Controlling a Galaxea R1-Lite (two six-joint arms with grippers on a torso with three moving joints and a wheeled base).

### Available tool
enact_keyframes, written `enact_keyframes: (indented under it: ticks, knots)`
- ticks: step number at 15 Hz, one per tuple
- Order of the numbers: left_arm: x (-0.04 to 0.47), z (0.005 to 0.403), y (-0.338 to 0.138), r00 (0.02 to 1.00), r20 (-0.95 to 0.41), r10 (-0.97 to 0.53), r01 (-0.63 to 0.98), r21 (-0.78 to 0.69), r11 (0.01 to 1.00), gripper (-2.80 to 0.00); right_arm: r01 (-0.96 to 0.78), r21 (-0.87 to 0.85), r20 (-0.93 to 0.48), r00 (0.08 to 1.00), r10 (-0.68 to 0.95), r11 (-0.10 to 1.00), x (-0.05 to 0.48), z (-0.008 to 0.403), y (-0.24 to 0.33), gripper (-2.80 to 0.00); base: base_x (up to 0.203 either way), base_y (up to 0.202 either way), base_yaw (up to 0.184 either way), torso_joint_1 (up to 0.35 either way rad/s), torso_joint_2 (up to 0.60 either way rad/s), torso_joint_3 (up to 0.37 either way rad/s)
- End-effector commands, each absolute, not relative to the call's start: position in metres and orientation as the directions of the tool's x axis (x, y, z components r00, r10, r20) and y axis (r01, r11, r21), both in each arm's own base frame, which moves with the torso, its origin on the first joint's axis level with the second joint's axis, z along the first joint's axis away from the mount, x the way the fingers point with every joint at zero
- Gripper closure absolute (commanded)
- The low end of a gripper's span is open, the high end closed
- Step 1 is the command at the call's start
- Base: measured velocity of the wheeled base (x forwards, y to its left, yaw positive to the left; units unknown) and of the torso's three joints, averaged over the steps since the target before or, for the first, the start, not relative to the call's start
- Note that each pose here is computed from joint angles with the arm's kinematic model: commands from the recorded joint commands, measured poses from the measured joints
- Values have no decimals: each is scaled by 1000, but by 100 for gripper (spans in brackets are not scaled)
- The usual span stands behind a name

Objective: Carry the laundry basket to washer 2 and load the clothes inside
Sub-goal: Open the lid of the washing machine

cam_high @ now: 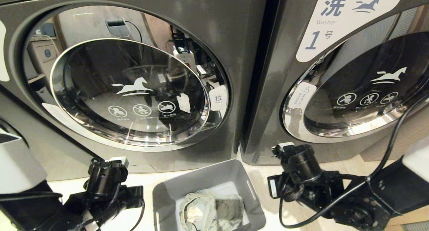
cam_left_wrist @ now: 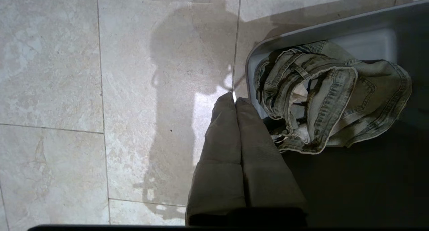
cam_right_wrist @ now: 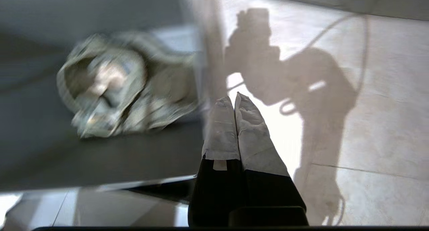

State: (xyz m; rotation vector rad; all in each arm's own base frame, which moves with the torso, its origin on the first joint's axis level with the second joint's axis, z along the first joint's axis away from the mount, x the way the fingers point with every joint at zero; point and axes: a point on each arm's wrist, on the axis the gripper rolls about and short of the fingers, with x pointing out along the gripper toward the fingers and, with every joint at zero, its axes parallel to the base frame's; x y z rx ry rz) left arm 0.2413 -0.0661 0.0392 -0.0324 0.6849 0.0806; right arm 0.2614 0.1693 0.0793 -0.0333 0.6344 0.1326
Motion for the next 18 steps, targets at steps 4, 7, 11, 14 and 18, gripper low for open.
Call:
enact_keyframes:
  ticks: [4, 7, 11, 14, 18]
  knots:
    - [244, 42, -66, 776, -621, 108, -137, 1, 991, 0, 107, 30, -496, 865, -78, 994, 257, 123, 76, 0, 0, 0, 0, 0, 0, 0]
    - [242, 44, -69, 779, -619, 95, -122, -1, 993, 0, 145, 24, -472, 874, -117, 989, 226, 133, 39, 0, 0, 0, 0, 0, 0, 0]
    - [226, 56, -72, 799, -598, 65, -90, -13, 996, 0, 125, 14, -448, 888, -106, 992, 170, 131, 25, 0, 0, 0, 0, 0, 0, 0]
    - [203, 69, -79, 813, -583, 12, -31, -23, 999, 0, 35, 23, -391, 920, -23, 999, 120, 127, 16, 0, 0, 0, 0, 0, 0, 0]
    - [170, 67, -70, 797, -600, 70, -77, 14, 997, 0, 55, -35, -271, 960, -63, 998, 67, 112, 2, 0, 0, 0, 0, 0, 0, 0]
